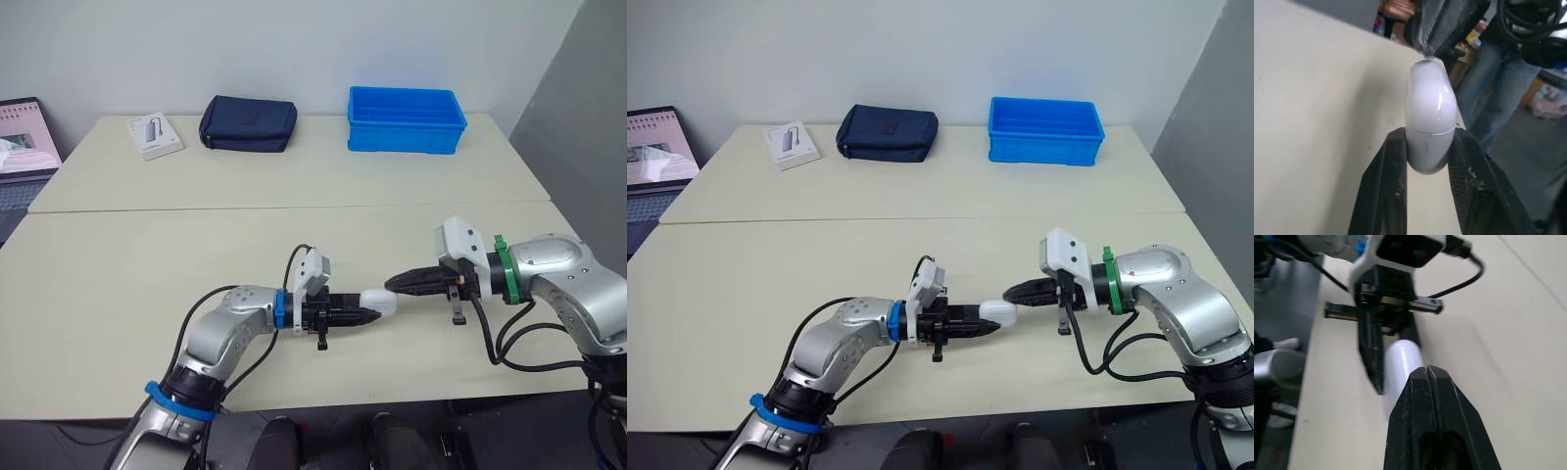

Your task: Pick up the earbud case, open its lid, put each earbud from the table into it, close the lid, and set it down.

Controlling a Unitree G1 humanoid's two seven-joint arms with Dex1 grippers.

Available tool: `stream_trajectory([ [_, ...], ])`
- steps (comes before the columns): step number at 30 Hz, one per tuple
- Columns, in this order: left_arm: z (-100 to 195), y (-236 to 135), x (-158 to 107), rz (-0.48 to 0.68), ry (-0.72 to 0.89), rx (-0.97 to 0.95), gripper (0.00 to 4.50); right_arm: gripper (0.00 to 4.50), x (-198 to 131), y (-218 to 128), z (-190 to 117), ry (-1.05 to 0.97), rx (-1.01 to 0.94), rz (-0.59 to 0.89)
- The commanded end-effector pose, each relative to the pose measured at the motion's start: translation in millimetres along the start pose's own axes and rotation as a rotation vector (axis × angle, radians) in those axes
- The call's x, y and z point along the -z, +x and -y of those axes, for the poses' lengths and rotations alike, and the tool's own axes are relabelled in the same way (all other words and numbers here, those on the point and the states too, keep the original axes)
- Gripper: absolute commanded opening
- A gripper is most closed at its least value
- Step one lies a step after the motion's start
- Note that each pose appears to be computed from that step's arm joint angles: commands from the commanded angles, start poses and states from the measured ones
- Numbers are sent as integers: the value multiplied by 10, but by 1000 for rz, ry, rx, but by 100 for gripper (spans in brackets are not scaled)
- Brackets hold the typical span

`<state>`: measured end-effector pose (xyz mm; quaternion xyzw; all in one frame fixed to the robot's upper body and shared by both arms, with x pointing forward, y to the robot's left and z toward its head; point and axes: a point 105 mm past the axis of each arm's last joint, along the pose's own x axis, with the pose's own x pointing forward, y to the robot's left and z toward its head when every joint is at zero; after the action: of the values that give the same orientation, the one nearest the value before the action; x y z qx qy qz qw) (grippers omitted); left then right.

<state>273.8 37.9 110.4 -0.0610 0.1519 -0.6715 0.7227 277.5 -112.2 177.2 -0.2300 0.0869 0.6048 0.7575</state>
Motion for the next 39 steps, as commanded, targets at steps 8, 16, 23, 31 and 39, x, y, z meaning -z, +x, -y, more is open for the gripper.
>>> stream_trajectory([
  [8, -392, -88, 211, -155, -366, -149, 78, 0, 151, -117, -94, 6, 121, -49],
  [16, -390, -546, 311, -222, -248, -223, 330, 17, 69, -164, -215, -31, 35, -44],
  [23, -303, -1092, 177, -278, 50, -340, 450, 242, 10, -292, -148, -89, 34, -77],
  [31, 237, -1522, -323, -193, 317, -334, 450, 448, -53, -638, -4, -203, -17, -133],
  [39, 469, -1602, -210, -339, 402, -349, 450, 448, -3, -704, 85, -250, -60, -173],
])
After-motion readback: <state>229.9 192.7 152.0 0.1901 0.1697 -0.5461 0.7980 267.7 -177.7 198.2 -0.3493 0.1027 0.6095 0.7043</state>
